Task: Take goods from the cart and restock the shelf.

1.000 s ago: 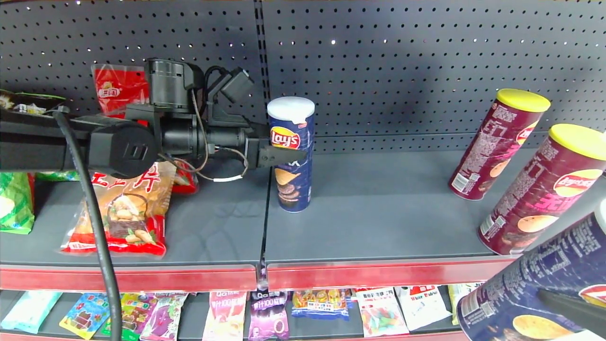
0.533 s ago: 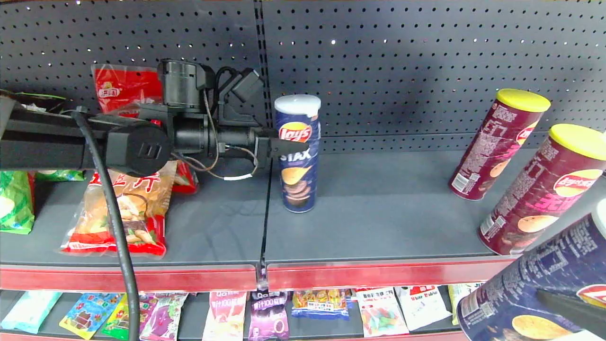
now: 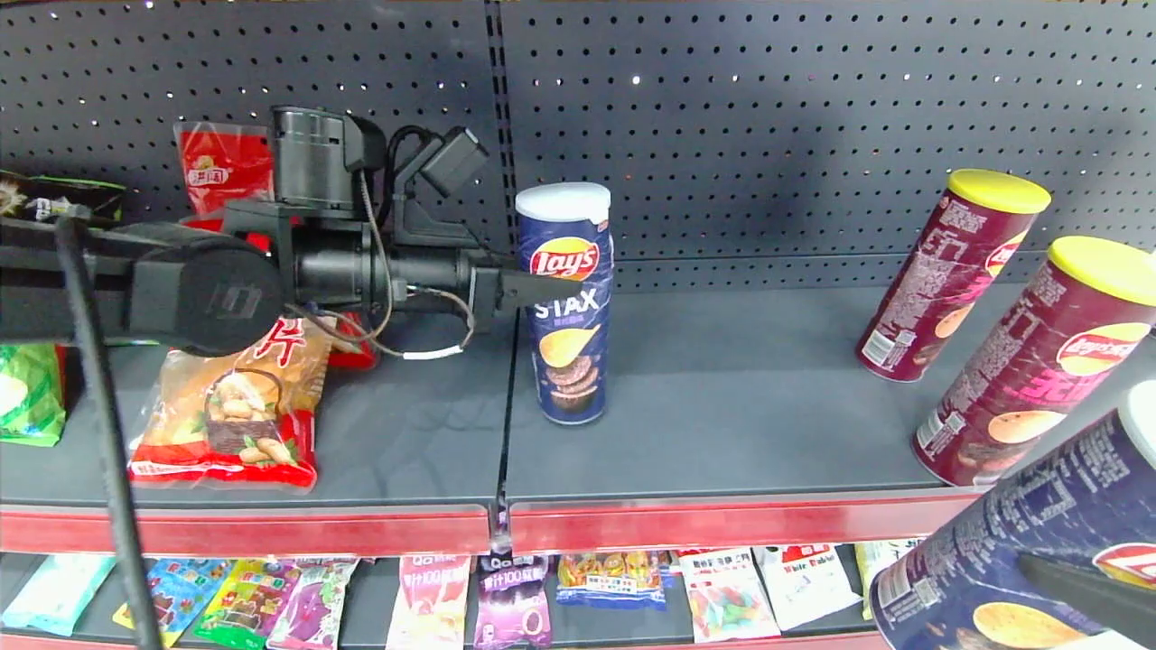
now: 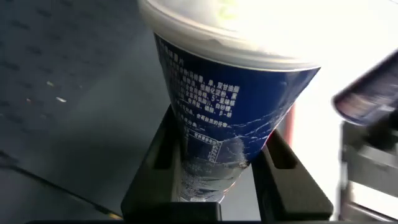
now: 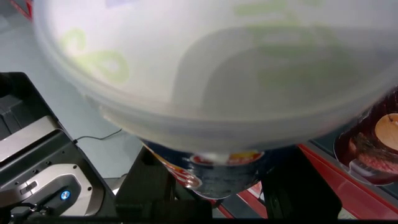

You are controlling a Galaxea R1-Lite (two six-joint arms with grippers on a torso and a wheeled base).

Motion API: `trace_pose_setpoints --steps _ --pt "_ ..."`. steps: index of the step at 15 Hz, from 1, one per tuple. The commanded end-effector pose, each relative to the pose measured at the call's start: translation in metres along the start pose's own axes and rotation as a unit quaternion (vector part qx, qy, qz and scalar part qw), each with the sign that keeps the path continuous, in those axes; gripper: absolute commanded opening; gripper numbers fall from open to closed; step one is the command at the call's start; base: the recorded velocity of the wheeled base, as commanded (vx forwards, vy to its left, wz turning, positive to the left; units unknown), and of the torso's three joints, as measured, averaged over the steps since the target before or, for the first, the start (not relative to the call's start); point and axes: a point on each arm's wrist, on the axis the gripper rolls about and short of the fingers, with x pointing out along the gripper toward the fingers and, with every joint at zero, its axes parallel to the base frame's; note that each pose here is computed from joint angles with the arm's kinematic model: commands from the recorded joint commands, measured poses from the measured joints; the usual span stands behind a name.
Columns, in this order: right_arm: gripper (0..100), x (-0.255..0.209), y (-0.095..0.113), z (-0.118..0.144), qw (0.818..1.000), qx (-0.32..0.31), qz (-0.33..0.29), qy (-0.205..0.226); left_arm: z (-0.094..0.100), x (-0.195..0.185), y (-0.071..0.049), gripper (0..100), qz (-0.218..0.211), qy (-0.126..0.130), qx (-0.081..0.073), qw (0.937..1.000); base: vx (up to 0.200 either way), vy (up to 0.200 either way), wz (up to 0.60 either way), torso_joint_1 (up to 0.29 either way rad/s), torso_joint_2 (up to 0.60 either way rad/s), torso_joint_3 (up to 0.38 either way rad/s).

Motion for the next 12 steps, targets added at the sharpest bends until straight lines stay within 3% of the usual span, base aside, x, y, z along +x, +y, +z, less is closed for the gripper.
trace_pose_setpoints --steps 1,3,5,9,12 --pt "0 0.001 -0.001 0.0 1.0 0.001 0.001 0.002 0.005 -0.019 -0.036 0 -0.02 -0.004 0.007 0.9998 0.0 0.0 0.0 0.0 0.0 0.0" --pt "0 0.001 -0.001 0.002 1.0 0.0 0.001 0.0 -0.002 -0.024 -0.05 0 -0.03 0.004 0.003 0.9995 0.0 0.0 0.0 0.0 0.0 0.0" --pt "0 0.002 -0.001 0.003 1.0 0.0 0.001 0.001 -0.008 -0.028 -0.056 0 -0.031 0.011 -0.001 0.9995 0.0 0.0 0.0 0.0 0.0 0.0" --pt "0 0.001 -0.001 0.003 1.0 -0.001 0.001 -0.002 -0.017 -0.025 -0.051 0 -0.017 -0.009 0.025 0.9995 0.0 0.0 0.0 0.0 0.0 0.0" --pt "0 0.001 -0.001 0.003 1.0 -0.001 0.001 -0.003 -0.02 -0.025 -0.051 0 -0.015 -0.009 0.025 0.9995 0.0 0.0 0.0 0.0 0.0 0.0"
